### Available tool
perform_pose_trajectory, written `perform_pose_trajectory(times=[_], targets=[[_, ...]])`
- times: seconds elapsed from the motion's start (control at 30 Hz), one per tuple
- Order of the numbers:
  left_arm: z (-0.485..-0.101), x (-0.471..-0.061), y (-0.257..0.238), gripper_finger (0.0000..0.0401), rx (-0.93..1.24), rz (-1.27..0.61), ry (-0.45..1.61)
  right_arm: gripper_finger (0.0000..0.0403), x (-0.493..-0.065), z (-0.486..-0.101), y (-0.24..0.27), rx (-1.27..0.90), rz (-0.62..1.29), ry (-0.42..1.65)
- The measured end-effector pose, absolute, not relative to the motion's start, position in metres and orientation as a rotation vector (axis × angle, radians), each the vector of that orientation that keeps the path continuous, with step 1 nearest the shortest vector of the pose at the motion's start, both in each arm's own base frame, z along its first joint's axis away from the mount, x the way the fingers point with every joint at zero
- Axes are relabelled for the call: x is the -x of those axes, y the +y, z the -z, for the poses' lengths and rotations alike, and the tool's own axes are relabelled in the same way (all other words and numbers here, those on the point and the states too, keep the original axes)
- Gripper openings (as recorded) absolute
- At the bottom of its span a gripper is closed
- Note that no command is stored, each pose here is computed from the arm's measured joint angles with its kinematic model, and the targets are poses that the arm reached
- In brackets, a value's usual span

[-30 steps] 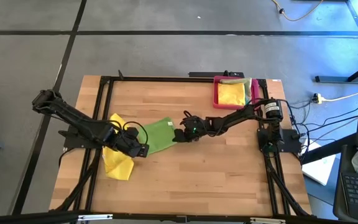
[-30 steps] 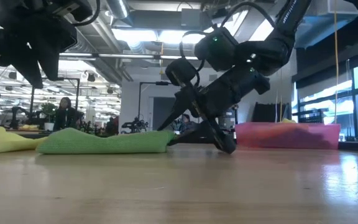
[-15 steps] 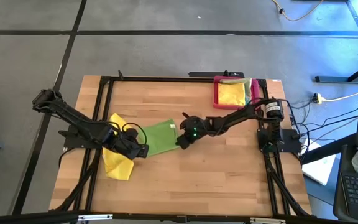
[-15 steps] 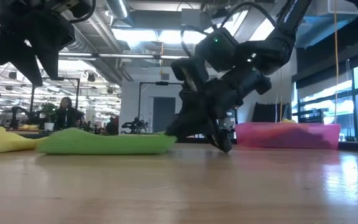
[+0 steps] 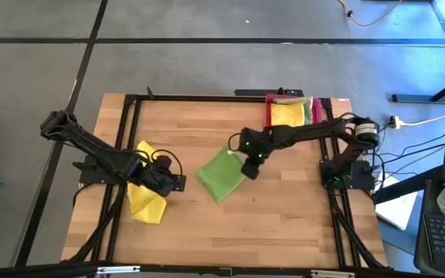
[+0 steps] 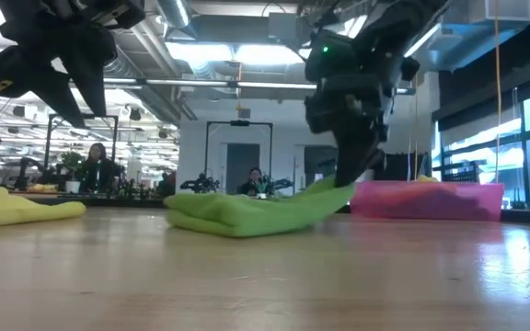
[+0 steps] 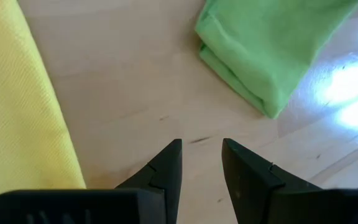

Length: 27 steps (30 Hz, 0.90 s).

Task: Fold microfiber towels
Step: Put the green towel into the red bin

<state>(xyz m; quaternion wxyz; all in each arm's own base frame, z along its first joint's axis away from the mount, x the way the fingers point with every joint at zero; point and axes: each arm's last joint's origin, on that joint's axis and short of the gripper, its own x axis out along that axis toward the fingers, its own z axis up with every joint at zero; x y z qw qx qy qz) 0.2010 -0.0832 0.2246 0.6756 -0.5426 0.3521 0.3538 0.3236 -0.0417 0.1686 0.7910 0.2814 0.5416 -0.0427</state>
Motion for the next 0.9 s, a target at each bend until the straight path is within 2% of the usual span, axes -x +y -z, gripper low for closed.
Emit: perform_pose_trajectory(times=[0.43,0.67,0.9], targets=[[-0.225,-0.204,-0.078,0.0105,1.222,-0.819,0.748,0.0002,-0.286,-0.222,-0.090,-0.571,0.203,1.022],[-0.225,-0.204,-0.078,0.0105,1.223,-0.819,0.747,0.0002,-0.270,-0.219,-0.116,-0.519,0.190,1.075],[-0.226,-0.204,-0.078,0.0105,1.228,-0.814,0.742,0.0002,-0.264,-0.217,-0.137,-0.684,0.202,1.021]])
